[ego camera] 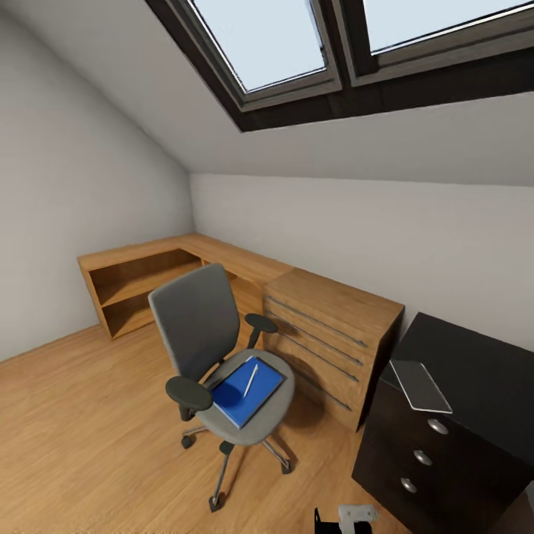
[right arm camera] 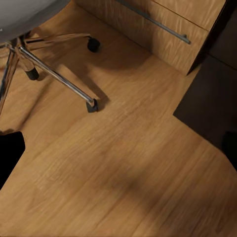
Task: In the bedroom, organize the workspace by keeping the computer under the desk, ensuring the monitor is on the desk, placing the keyboard on the desk next to the monitor, placing the mouse on the desk next to the keyboard, moving the folder from the swivel chair onto the desk next to the mouse, stacking the notebook on top of the folder with the pen on top of the notebook, and positioning the swivel chair next to the desk.
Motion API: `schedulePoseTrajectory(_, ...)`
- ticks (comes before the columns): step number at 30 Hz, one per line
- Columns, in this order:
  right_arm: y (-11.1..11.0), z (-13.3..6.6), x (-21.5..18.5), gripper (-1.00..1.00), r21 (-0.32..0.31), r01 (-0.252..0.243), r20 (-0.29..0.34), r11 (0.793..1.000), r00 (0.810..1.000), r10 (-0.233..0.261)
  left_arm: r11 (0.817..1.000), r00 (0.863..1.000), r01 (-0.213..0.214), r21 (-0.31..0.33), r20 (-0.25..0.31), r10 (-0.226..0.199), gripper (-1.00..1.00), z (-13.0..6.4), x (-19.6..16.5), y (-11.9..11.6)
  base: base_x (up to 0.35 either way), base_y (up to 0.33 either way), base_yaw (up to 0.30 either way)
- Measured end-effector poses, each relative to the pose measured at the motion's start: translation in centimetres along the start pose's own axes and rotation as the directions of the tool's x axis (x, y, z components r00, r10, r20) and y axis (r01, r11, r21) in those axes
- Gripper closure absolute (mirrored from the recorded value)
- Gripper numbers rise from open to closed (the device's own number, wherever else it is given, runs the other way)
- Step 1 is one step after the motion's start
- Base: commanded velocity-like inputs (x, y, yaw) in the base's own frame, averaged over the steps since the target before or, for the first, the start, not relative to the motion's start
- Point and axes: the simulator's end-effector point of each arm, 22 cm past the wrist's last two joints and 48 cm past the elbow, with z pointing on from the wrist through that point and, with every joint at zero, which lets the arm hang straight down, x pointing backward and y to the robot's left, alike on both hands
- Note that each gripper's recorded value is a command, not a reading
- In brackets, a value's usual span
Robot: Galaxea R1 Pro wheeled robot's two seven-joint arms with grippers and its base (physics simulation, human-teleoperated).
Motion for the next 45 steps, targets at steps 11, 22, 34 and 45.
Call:
schedulePoseTrajectory(11, 0.0, 0.0, 0.6, -1.0, -0.001, 0.002, -0.013, 1.0, 1.0, -0.002, 1.0, 1.0, -0.007, -0.004, -0.012, 0.007, -1.0, 0.0, 0.5, 0.2, 0.0, 0.0, 0.176)
schedulePoseTrajectory(22, 0.0, 0.1, 1.4, -1.0, -0.001, 0.002, -0.029, 1.0, 1.0, -0.002, 1.0, 1.0, -0.012, -0.007, -0.027, 0.012, -1.0, -0.1, 1.0, 0.3, 0.0, 0.0, 0.06)
schedulePoseTrajectory(34, 0.0, 0.1, 2.2, -1.0, 0.002, 0.002, -0.045, 1.0, 0.999, -0.002, 1.0, 0.999, -0.019, -0.011, -0.041, 0.019, -1.0, -0.1, 1.6, 0.5, 0.0, 0.0, 0.116)
schedulePoseTrajectory(45, -0.1, 0.1, 2.6, -1.0, 0.001, 0.004, -0.055, 1.0, 0.998, -0.004, 1.0, 0.999, -0.023, -0.013, -0.048, 0.023, -1.0, -0.1, 1.9, 0.6, 0.079, 0.164, 0.135)
